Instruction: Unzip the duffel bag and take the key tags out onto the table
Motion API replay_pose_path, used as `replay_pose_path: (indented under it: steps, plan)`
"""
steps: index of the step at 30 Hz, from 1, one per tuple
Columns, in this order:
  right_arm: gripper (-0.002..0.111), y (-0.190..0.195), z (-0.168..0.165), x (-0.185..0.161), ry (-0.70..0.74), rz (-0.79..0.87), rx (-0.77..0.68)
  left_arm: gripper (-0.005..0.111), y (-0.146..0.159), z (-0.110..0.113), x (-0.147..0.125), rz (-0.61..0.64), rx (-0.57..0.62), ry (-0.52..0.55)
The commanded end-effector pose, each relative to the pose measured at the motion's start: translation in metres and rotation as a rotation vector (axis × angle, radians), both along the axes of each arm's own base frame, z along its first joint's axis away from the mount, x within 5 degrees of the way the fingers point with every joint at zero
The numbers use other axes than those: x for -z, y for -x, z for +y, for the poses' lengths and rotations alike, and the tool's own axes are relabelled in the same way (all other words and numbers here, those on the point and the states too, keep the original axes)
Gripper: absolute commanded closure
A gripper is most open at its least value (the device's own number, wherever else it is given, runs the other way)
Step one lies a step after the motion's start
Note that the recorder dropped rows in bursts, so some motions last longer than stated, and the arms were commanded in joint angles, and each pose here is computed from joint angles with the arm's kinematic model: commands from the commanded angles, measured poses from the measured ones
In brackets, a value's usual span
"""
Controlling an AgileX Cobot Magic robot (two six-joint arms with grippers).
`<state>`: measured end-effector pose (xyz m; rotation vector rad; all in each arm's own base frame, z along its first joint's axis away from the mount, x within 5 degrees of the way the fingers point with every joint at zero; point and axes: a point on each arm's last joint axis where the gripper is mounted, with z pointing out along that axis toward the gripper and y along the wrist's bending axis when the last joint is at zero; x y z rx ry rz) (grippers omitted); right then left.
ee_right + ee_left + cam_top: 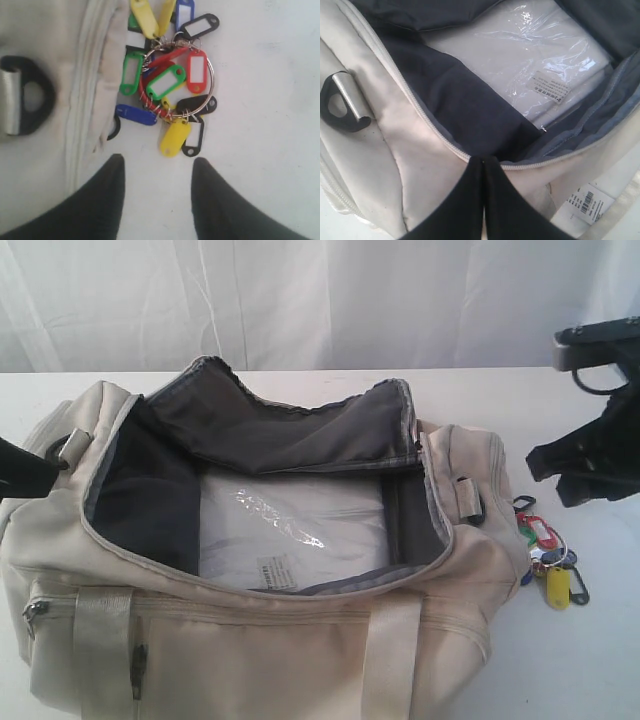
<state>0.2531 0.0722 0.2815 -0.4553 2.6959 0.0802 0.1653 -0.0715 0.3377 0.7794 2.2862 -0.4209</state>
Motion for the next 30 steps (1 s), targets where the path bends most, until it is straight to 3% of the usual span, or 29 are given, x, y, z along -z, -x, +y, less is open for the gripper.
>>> replay_pose_path:
  steps: [1, 3, 10, 15, 30]
  plan:
    - [0.092, 0.04, -0.008, -0.031, -0.083, -0.162, -0.024, 0.107, 0.001, 0.0, 0.001, -0.001, 0.007, 0.007]
    - [0.107, 0.06, -0.013, -0.041, -0.11, -0.269, -0.031, 0.107, 0.0, 0.0, 0.0, -0.018, 0.0, 0.006]
    - [0.108, 0.117, -0.032, -0.061, -0.171, -0.642, -0.027, 0.107, -0.003, 0.001, -0.002, -0.077, 0.006, -0.012]
    - [0.108, 0.139, -0.038, -0.067, -0.188, -0.692, -0.026, 0.107, -0.008, 0.002, -0.006, -0.195, 0.061, -0.069]
    - [0.108, 0.157, -0.043, -0.074, -0.202, -0.747, -0.028, 0.107, -0.009, 0.002, -0.007, -0.203, 0.055, -0.067]
